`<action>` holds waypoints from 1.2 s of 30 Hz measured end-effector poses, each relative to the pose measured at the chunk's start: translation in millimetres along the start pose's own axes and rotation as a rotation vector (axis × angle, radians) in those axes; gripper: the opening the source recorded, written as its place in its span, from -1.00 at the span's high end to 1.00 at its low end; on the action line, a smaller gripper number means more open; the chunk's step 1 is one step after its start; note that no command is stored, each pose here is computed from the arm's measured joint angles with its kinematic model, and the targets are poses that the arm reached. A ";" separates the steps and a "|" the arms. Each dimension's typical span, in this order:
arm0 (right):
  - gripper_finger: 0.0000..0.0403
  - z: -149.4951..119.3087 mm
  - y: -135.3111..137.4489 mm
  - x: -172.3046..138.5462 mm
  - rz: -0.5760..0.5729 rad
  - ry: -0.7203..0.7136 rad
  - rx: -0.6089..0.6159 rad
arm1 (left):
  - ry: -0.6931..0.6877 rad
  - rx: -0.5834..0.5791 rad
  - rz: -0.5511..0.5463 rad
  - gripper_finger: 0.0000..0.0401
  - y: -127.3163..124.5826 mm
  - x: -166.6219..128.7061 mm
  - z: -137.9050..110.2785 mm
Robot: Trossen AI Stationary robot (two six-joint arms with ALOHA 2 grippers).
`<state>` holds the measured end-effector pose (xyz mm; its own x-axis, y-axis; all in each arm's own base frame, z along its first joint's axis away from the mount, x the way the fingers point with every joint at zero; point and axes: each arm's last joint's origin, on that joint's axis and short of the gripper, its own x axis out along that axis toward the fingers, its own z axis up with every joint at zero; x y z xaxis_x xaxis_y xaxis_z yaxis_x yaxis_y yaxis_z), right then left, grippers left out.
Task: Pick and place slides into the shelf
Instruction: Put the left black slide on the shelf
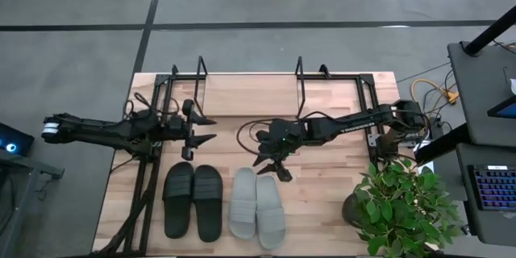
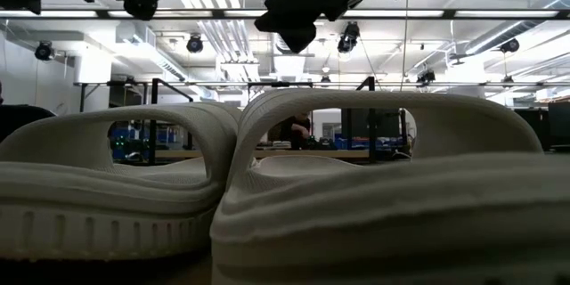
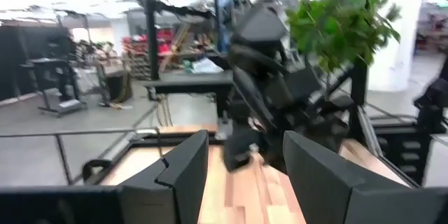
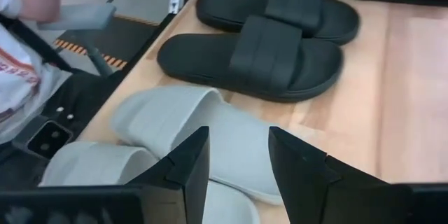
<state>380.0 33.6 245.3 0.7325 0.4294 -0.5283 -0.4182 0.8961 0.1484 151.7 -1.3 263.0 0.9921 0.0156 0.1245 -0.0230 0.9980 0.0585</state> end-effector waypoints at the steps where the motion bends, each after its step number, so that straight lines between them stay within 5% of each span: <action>1: 0.33 0.6 -1.2 -1.2 -0.021 -0.002 0.000 | 0.013 0.000 -0.021 0.15 -0.7 1.7 -1.7; 6: 0.37 0.1 -8.6 -8.7 -0.116 0.019 0.018 | 0.064 -0.007 -0.106 0.15 -3.7 8.5 -7.3; 24: 0.40 0.0 -7.4 -20.8 -0.172 0.064 0.045 | 0.402 -0.161 -0.109 0.15 -10.3 23.0 -4.9; 28: 0.39 -2.1 -9.7 -21.5 -0.254 0.090 0.046 | 0.537 -0.141 -0.145 0.15 -22.8 24.0 -9.8; 36: 0.39 -5.2 -21.7 -28.5 -0.556 0.138 0.061 | 0.739 0.022 -0.001 0.15 -60.0 23.2 7.2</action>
<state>365.4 1.4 252.8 0.7548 -0.1235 -0.6442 0.0447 0.9895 -0.1374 175.3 -61.3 269.5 0.8163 0.0596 -0.5745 -0.0171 0.9967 0.0792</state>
